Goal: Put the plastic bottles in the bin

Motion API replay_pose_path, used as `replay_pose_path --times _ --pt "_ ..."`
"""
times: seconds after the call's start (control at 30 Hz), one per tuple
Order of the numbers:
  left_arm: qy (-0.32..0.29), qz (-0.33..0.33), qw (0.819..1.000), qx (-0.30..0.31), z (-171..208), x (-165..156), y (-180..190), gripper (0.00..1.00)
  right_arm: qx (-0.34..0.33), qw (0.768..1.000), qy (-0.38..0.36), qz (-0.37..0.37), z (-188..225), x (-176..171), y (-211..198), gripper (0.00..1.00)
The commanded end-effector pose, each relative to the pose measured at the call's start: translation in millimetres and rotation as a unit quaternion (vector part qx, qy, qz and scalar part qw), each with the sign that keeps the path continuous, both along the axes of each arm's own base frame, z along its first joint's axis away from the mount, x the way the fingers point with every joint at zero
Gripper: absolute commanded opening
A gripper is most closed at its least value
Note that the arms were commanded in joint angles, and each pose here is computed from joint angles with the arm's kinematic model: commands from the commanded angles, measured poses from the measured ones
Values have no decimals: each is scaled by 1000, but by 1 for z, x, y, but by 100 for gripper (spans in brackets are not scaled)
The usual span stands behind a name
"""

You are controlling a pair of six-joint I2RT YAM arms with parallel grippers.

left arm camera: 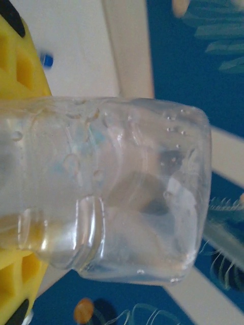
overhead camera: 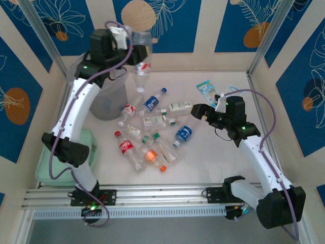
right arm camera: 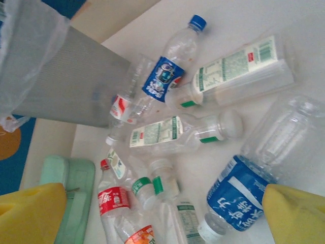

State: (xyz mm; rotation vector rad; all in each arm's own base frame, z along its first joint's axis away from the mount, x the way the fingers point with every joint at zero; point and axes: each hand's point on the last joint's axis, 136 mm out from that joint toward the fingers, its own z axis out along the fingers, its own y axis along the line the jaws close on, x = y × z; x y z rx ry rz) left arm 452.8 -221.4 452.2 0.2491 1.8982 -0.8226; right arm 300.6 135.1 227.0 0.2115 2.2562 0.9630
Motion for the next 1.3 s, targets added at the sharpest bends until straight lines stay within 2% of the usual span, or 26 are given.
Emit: replay_pose_path --times 0.0,0.07,0.2,0.33,0.4,0.57,0.8,1.07,1.27 --pt "-39 85 994 54 22 0 66 35 -28 999 24 -17 -9 3 -9 99" --pt "-44 143 985 82 23 6 103 32 -23 999 33 -6 -12 4 -5 99" --pt "-17 236 963 130 4 19 173 30 -15 998 61 10 -17 2 2 99" --pt "15 272 951 150 -22 36 209 25 -21 998 65 7 -19 -3 -1 99" --pt "33 279 946 163 -40 51 218 21 -25 998 64 6 -19 -6 -3 99" --pt "84 254 944 191 -91 81 216 17 -32 997 65 6 -18 -11 -6 99" --pt "163 215 934 232 -170 88 210 18 -46 995 85 -17 -28 -16 -15 100" --pt "214 199 924 246 -241 80 205 41 -12 993 113 -25 -41 -17 -15 99" --pt "215 191 929 232 -244 81 200 76 -27 981 173 -86 -72 -27 -35 99"
